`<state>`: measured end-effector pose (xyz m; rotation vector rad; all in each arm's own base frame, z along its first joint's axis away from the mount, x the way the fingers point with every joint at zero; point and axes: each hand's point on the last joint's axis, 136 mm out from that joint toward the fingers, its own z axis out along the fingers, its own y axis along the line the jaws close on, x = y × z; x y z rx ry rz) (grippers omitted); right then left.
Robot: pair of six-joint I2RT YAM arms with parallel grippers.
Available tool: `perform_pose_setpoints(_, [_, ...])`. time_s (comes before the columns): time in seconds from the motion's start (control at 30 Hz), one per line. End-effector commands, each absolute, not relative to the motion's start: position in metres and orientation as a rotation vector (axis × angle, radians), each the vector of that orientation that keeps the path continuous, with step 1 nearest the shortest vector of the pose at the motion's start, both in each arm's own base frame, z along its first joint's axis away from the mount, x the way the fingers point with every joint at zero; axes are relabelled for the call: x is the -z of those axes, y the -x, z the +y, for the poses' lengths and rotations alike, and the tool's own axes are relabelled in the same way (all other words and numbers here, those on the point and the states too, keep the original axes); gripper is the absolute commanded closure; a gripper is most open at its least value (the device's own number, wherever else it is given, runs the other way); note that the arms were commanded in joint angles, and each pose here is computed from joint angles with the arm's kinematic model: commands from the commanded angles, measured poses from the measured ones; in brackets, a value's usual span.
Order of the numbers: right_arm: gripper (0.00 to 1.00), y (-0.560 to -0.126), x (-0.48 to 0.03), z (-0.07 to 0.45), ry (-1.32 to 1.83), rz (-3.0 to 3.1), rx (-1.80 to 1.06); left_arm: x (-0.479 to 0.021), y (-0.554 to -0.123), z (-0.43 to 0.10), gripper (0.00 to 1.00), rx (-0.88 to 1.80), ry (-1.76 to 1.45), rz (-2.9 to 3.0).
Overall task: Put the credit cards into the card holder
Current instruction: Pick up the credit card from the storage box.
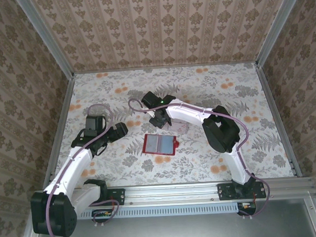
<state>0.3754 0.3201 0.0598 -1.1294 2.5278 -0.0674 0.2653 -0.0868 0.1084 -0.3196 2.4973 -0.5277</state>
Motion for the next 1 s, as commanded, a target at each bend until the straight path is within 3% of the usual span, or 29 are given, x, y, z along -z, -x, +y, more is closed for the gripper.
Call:
perform_pose_setpoints(0.0, [0.86, -0.366, -0.058, 0.323, 1.178, 2.545, 0.049, -0.105, -0.263, -0.087, 0.00, 0.536, 0.312, 2.502])
perform_pose_setpoints(0.43, [0.98, -0.368, -0.075, 0.327, 1.183, 2.510, 0.032, -0.105, -0.264, -0.088, 0.00, 0.541, 0.313, 2.499])
perform_pose_setpoints(0.7, [1.00, -0.380, -0.124, 0.333, 1.116, 2.419, 0.012, -0.104, -0.264, -0.089, 0.00, 0.547, 0.305, 2.505])
perform_pose_setpoints(0.97, [1.00, -0.350, -0.165, 0.346, 0.833, 2.458, -0.282, -0.104, -0.263, -0.092, 0.00, 0.558, 0.273, 2.500])
